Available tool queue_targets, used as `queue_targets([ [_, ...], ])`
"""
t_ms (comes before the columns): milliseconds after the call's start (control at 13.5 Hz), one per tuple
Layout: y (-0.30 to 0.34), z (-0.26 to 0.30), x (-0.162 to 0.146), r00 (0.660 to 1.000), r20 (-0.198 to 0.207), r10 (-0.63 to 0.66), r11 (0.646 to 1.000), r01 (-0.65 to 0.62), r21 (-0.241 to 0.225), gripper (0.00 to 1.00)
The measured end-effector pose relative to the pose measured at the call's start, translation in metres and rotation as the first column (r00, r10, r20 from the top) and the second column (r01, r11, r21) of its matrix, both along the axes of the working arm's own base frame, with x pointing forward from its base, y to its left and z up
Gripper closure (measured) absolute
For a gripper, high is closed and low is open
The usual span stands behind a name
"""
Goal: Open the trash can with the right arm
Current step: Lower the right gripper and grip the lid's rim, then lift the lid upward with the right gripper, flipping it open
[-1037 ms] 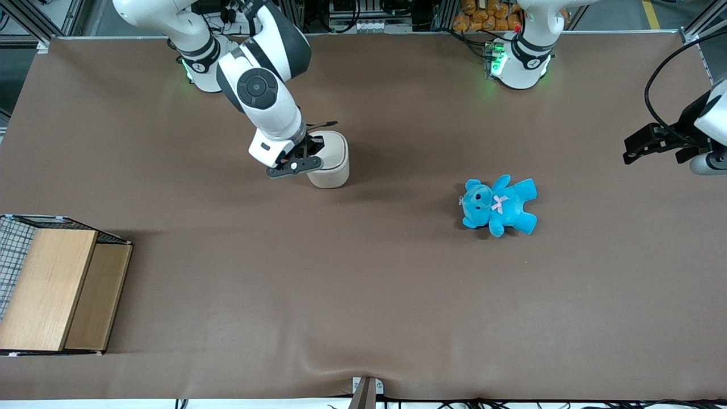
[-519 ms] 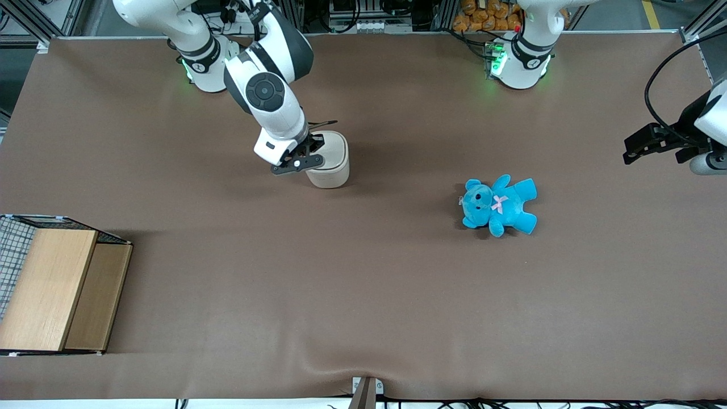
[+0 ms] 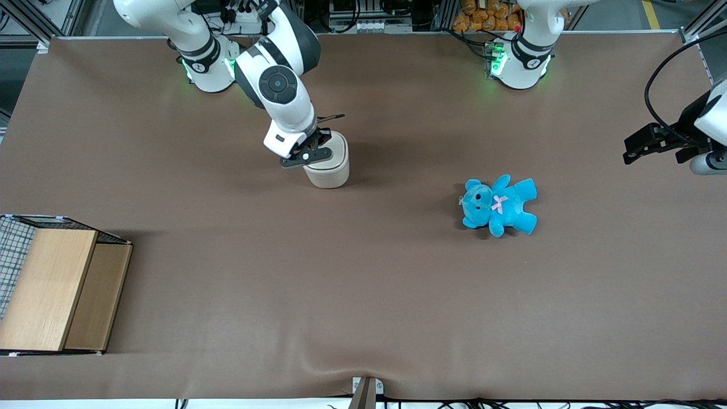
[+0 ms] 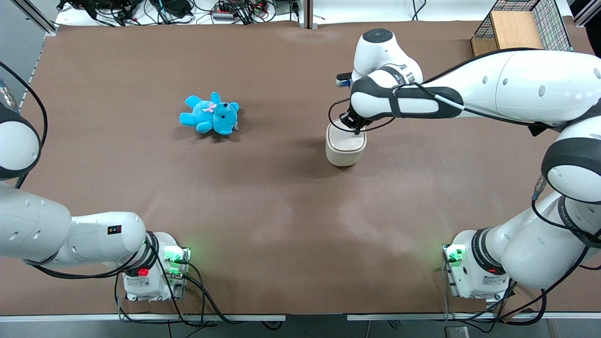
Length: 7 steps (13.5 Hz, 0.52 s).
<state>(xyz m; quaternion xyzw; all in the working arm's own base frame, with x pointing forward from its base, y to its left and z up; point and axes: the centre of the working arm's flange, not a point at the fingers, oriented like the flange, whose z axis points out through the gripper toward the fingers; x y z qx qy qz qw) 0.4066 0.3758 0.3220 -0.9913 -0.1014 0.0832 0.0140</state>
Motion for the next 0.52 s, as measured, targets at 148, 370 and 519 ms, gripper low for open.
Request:
queue_targets([
  [148, -0.0028, -0.002, 0.0009, 1.0, -0.001, -0.005, 1.0, 0.005, -0.003, 0.99],
  [370, -0.0036, -0.01, 0.0036, 1.0, 0.018, -0.013, 1.0, 0.013, 0.007, 0.99],
  [519, -0.0034, -0.0104, 0.0037, 1.0, 0.018, -0.014, 1.0, 0.014, 0.007, 0.99],
])
